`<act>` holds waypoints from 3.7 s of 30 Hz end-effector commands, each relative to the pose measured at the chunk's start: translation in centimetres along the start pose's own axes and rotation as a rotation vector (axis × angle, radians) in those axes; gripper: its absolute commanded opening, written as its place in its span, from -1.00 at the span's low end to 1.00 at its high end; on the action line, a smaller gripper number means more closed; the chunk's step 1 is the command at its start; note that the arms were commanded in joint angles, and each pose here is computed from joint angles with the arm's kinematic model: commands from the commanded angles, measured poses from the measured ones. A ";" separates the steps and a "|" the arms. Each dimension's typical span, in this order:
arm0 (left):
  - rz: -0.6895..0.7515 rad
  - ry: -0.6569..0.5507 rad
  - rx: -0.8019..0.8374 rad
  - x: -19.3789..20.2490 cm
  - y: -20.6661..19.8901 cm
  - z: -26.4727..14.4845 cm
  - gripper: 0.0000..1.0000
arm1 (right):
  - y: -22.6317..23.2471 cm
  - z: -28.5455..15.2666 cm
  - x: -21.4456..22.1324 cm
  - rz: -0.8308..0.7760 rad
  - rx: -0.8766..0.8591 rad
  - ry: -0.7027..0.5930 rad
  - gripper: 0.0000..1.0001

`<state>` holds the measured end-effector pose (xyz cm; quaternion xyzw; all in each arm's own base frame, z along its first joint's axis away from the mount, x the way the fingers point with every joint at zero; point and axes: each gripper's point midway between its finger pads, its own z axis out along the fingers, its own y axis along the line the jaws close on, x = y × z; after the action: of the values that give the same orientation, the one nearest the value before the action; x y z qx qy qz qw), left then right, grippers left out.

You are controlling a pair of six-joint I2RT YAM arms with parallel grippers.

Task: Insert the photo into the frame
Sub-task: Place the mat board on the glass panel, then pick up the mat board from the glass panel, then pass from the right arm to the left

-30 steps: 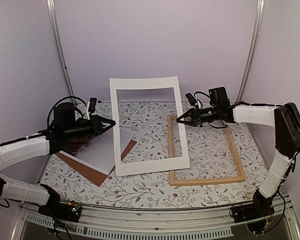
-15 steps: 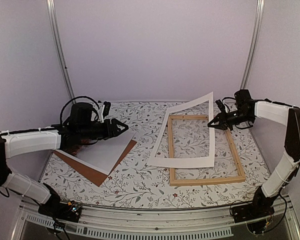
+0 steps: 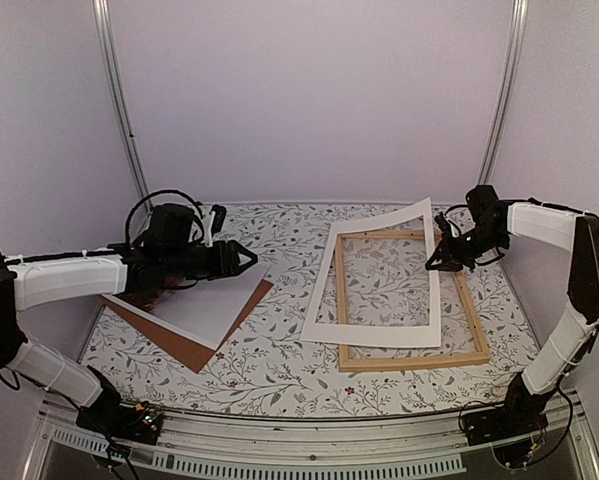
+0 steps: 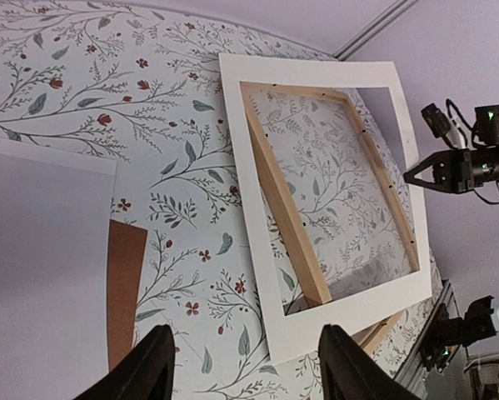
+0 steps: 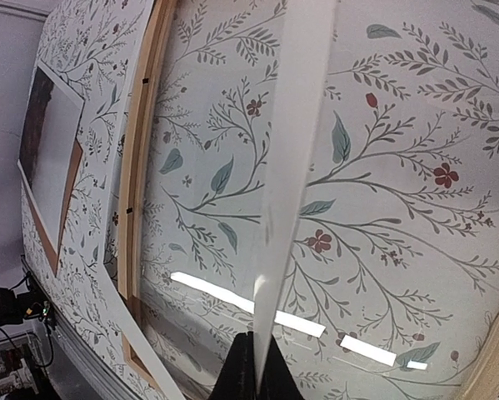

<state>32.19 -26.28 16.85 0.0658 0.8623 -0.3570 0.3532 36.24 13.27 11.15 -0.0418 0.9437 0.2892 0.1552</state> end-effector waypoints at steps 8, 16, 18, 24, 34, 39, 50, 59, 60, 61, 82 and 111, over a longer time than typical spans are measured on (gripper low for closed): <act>0.043 0.012 -0.017 0.0 -0.6 0.9 0.23 | -4.7 -1.8 0.1 0.003 0.306 -0.024 -1.00; 0.060 0.039 -0.037 -0.1 -0.6 1.5 0.22 | -7.1 -1.7 0.7 0.023 0.426 0.035 -0.95; 0.059 0.041 -0.037 -0.1 -0.6 1.6 0.22 | -7.8 -2.0 0.7 0.023 0.472 0.046 -0.94; 0.060 0.053 -0.037 0.1 -0.6 2.1 0.20 | -9.4 -2.6 0.5 0.005 0.599 0.062 -0.94; 0.053 0.071 -0.042 0.4 -0.4 2.9 0.18 | -8.8 -2.2 -1.0 -0.194 0.665 0.074 -0.94; 0.046 0.077 -0.036 0.4 -0.5 3.3 0.18 | -5.9 -1.5 -1.8 -0.259 0.503 0.045 -0.99; 0.040 0.101 -0.003 0.3 -1.6 4.3 0.16 | -2.2 -3.9 -2.0 -0.288 0.285 -0.037 -0.99; 0.109 0.111 0.043 0.7 -3.8 5.6 0.17 | 1.8 -7.2 -2.5 -0.316 0.168 -0.176 -1.00; 0.125 0.088 0.073 0.3 -4.5 5.9 0.17 | 2.9 -7.7 -2.5 -0.337 0.130 -0.197 -1.00; 0.139 0.082 0.097 0.3 -5.0 6.0 0.17 | 3.9 -8.3 -2.6 -0.357 0.092 -0.220 -1.00; 0.273 -0.058 0.433 -1.9 -8.1 7.7 0.70 | 17.1 -15.2 -0.5 -0.610 -0.488 -0.375 -1.00; 0.343 -0.103 0.821 -5.7 -10.4 8.8 0.63 | 20.0 -16.3 1.4 -0.647 -0.587 -0.353 -1.00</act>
<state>38.57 -39.32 20.32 0.3027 0.6489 -0.5806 0.3876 27.22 20.69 33.98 -0.3267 0.7209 0.4852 0.3716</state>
